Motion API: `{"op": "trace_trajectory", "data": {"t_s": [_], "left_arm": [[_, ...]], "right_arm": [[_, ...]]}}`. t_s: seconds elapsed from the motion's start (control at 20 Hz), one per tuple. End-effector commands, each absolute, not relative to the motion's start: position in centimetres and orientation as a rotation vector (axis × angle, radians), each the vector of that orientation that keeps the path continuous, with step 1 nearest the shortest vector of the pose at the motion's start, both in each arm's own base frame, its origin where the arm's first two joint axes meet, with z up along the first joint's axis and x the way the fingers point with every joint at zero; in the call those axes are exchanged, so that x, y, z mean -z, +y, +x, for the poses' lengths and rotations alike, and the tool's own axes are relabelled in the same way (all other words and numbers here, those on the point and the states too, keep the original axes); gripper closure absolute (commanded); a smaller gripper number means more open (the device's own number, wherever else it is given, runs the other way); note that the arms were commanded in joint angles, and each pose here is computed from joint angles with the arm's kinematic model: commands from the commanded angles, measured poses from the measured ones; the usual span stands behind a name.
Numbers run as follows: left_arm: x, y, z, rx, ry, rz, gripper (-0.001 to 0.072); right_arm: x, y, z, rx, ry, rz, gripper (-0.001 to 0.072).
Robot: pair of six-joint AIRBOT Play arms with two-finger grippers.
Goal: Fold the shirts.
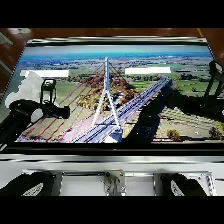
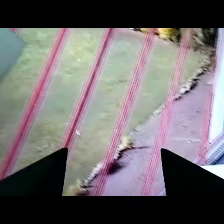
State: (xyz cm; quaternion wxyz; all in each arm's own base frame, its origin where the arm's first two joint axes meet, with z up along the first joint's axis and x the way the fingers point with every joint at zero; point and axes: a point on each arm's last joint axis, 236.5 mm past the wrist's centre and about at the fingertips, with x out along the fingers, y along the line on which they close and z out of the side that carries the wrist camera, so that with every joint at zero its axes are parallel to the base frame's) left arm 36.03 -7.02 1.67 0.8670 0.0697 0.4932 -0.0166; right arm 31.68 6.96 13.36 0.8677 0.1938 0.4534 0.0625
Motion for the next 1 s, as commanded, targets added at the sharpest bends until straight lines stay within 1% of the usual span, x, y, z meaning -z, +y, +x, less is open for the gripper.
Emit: {"op": "trace_trajectory", "data": {"t_s": [0.0,0.05,0.15,0.2,0.3,0.45,0.6,0.7,0.85,0.95], "left_arm": [[-4.1,2.7,41.1,-0.186,0.929,0.26,-0.0012],[-5.1,6.9,42.2,-0.284,0.915,0.181,-0.0012],[-6.4,13.9,44.5,-0.413,0.831,-0.082,-0.0004],[-6.3,16.8,45.5,-0.453,0.795,-0.226,0.0],[-4.2,20.4,46.2,-0.471,0.824,-0.392,0.0],[0.4,24.2,45.8,-0.518,0.93,-0.475,-0.0002],[3.4,25.5,45.0,-0.546,0.995,-0.509,-0.0009],[4.9,24.9,45.1,-0.526,1.027,-0.519,-0.0013],[6.5,22.6,45.8,-0.45,1.068,-0.557,-0.0013],[6.9,22.1,45.5,-0.438,1.095,-0.545,-0.0013]], "right_arm": [[-10.8,7.6,30.0,-0.113,1.108,0.449,0.0077],[-10.2,7.8,29.6,-0.118,1.145,0.456,0.0077],[-9.4,8.7,29.3,-0.138,1.199,0.484,0.0077],[-9.2,9.1,29.4,-0.149,1.211,0.5,0.0077],[-8.8,9.8,29.6,-0.169,1.233,0.532,0.0077],[-8.9,10.6,29.7,-0.194,1.243,0.565,0.0077],[-8.9,10.6,29.7,-0.192,1.241,0.562,0.0077],[-8.8,10.2,30.0,-0.179,1.228,0.551,0.0077],[-8.8,10.0,30.1,-0.172,1.223,0.543,0.0077],[-8.8,10.0,30.1,-0.171,1.223,0.543,0.0077]]}}
